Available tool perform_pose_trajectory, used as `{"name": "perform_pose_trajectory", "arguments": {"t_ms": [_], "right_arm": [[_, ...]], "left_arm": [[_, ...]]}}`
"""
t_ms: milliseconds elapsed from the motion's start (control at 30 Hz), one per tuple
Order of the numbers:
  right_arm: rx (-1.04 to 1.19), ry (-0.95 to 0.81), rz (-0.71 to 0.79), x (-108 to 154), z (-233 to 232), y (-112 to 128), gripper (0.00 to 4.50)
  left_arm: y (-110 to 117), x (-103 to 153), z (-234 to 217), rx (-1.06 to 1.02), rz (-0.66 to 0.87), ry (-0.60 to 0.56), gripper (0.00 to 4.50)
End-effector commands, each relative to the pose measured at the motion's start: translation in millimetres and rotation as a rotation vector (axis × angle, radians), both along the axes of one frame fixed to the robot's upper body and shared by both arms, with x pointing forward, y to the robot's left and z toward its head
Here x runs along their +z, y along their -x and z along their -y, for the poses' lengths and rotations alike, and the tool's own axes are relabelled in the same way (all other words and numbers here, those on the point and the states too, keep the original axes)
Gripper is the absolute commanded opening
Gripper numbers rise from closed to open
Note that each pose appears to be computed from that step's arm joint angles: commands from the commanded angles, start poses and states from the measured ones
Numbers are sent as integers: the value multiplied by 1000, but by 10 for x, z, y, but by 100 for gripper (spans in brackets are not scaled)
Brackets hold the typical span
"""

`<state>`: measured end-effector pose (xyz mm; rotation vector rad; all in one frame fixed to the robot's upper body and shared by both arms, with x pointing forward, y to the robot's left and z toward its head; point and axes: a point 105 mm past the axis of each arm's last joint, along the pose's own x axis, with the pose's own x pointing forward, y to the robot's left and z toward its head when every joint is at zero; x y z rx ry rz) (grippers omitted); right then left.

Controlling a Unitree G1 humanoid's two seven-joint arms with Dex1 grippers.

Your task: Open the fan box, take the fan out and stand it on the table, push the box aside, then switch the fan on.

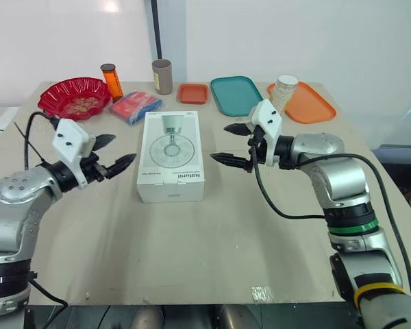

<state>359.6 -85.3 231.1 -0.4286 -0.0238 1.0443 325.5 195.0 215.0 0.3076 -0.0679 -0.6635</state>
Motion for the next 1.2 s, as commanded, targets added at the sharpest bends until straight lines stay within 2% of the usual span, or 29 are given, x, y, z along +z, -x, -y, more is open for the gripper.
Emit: {"name": "perform_pose_trajectory", "arguments": {"t_ms": [33,100,167,200,233,300,467,767,1200], "right_arm": [[47,-5,85,227,-124,105,435],[63,5,93,222,-171,128,435],[68,12,92,195,-211,121,444],[68,13,89,183,-229,114,444],[68,17,88,171,-245,109,444],[69,22,90,161,-267,109,444],[93,31,82,139,-413,146,444],[205,162,133,39,-806,342,444],[206,280,159,-168,-959,253,444]], "left_arm": [[-60,95,115,-43,53,-30,369],[-104,65,167,-58,54,-47,369],[-200,80,182,-37,63,-16,318],[-217,81,209,-51,60,0,318],[-220,77,239,-68,61,-4,260],[-227,64,271,-86,62,-15,203],[-313,7,295,-73,51,-23,13],[-315,-188,283,-72,-32,-93,5],[-272,-473,353,-93,-140,-161,5]]}}
